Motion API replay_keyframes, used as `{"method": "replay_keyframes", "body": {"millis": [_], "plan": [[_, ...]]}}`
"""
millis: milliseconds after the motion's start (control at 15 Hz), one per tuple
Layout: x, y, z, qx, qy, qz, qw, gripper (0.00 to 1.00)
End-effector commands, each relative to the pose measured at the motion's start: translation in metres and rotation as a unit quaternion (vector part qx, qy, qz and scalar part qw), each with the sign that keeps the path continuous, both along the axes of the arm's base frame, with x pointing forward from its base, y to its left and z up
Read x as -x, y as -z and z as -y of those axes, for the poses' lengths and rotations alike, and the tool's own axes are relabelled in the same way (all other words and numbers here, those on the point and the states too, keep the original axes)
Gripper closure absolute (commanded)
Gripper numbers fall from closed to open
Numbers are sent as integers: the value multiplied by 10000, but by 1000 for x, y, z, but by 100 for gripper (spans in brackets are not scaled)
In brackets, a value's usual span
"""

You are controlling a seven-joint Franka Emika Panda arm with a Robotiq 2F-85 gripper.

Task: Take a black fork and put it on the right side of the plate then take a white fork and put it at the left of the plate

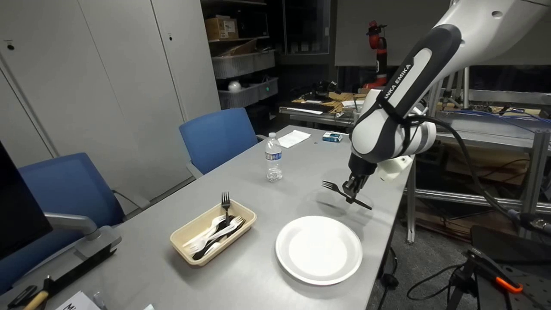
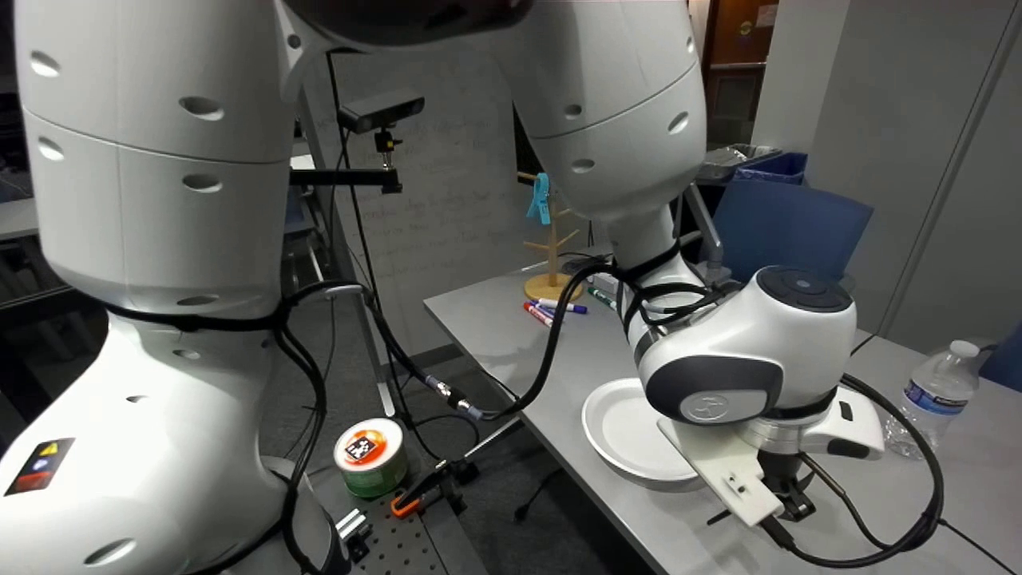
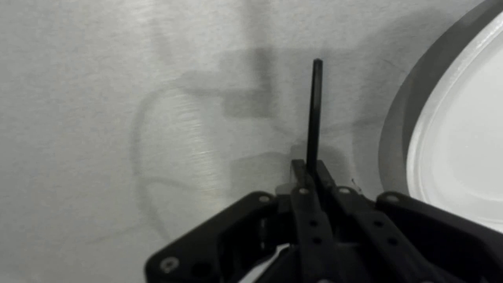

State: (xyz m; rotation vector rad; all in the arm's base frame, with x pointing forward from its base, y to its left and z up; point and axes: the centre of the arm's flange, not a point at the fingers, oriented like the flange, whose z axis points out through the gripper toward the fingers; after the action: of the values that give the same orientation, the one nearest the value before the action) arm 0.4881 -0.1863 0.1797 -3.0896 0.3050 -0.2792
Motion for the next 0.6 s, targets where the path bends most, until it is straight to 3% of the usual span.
{"method": "replay_keyframes", "body": {"millis": [0,533], "plan": [[-30,24,3,-180,-47,-78,9998,99],[-46,46,-7,-446,-268,-240,9984,99]]}}
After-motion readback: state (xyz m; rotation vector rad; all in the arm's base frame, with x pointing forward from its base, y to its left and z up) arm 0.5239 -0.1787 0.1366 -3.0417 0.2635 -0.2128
